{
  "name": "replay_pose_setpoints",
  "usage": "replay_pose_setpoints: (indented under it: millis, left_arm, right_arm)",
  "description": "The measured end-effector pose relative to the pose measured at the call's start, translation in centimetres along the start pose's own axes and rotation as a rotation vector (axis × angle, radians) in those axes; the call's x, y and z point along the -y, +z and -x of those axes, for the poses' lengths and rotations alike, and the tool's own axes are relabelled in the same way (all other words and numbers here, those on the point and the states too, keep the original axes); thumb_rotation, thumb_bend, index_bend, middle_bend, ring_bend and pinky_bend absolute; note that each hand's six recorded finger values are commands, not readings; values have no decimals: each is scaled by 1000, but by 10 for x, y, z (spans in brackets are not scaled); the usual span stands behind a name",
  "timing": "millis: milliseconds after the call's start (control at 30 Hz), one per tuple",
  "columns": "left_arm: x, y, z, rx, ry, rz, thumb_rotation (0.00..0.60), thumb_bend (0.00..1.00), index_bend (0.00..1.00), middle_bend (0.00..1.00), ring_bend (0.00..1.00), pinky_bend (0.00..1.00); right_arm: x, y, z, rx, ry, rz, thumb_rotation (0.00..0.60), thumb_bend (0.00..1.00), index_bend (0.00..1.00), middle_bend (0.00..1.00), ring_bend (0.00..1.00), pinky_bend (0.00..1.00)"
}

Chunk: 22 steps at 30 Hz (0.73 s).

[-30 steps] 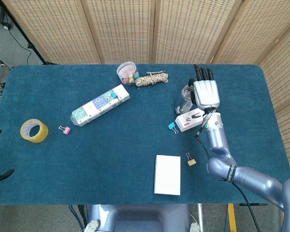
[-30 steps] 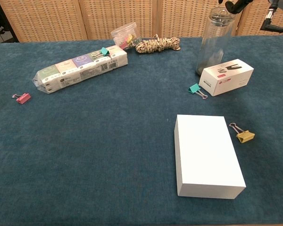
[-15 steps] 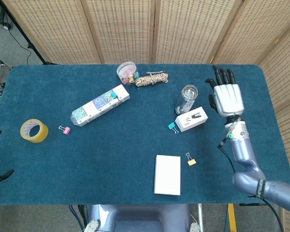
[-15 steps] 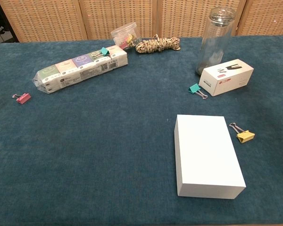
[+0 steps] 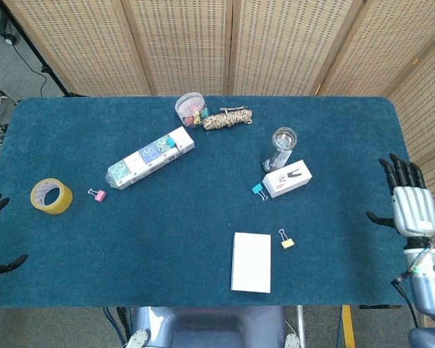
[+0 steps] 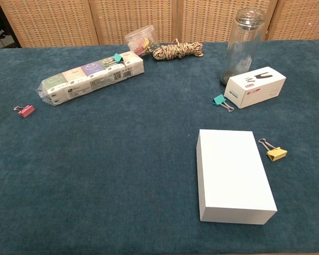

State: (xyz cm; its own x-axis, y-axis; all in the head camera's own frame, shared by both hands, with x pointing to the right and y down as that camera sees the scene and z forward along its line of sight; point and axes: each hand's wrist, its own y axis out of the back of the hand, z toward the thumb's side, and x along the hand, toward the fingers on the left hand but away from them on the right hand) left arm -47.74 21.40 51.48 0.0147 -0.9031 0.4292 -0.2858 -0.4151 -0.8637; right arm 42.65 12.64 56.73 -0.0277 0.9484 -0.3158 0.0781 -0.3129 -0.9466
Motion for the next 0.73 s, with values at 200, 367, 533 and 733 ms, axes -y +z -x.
replay_pose_setpoints:
  millis: [200,367,533,733]
  left_arm:
    - [3,3,1,22,5,-12,600,127,0,0,0,0]
    - [5,4,3,28,5,-21,600,126,0,0,0,0]
    - [7,6,3,32,-3,-27,600,127,0,0,0,0]
    - [6,6,5,33,1,-26,600,127,0,0,0,0]
  right_arm:
    - [12,-28,-23,31,5,-5,600,0,0,0,0,0]
    - [19,-40,-40,34,-3,4,600,0,0,0,0,0]
    - [19,-38,-46,29,-9,23,600,0,0,0,0,0]
    - [17,-34,-52,20,-6,49,600,0,0,0,0,0]
